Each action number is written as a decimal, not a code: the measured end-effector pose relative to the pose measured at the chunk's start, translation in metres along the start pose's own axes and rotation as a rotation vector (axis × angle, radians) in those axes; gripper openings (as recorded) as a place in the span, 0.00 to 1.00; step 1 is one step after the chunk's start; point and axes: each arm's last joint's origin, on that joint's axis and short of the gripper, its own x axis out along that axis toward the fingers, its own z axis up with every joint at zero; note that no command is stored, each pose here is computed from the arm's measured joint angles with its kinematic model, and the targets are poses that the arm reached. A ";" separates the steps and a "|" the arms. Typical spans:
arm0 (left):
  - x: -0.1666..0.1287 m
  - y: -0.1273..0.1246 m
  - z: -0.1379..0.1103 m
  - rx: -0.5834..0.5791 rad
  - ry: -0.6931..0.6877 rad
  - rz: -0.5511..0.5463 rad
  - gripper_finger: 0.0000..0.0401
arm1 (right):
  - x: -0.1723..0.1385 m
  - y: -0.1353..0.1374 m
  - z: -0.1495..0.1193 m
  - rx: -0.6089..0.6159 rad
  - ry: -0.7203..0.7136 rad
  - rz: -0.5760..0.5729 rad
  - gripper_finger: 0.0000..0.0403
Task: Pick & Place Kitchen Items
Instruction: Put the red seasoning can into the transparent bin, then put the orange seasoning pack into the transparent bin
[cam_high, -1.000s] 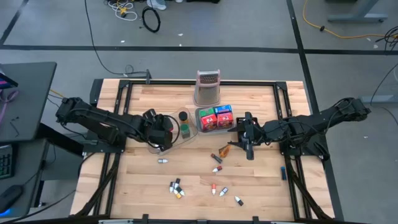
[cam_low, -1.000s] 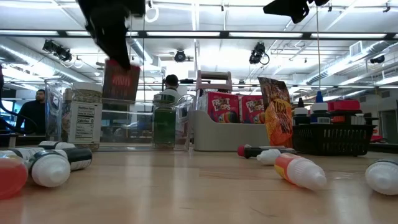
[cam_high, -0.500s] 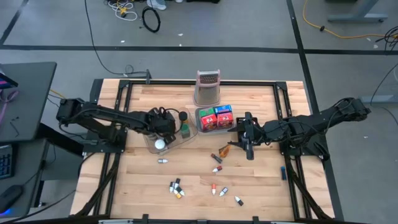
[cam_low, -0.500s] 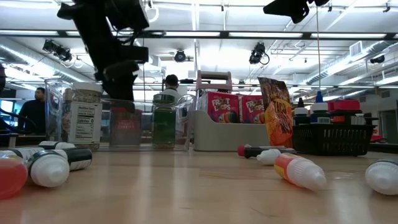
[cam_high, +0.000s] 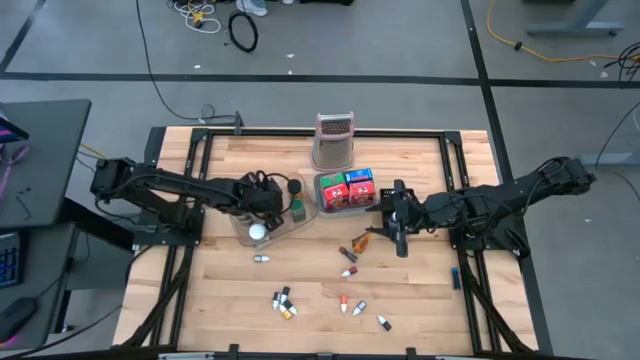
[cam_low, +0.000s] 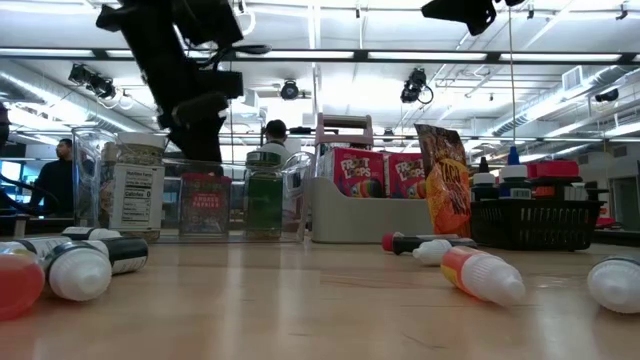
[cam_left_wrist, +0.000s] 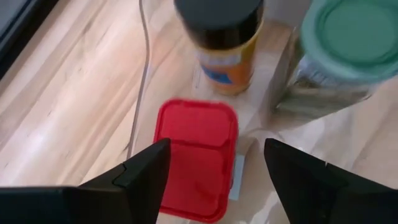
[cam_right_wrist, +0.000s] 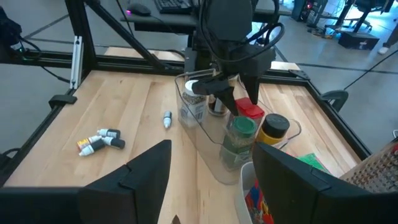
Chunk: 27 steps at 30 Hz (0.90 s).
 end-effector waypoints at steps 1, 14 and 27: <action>-0.002 0.000 0.003 -0.004 -0.008 -0.004 0.66 | 0.000 0.000 0.000 0.007 -0.004 0.000 0.59; -0.058 -0.020 0.052 0.066 -0.188 -0.112 0.66 | 0.000 0.004 0.005 -0.074 -0.058 0.137 0.59; -0.091 -0.061 0.058 0.074 -0.393 -0.313 0.66 | 0.034 0.018 -0.028 -0.167 0.197 0.217 0.59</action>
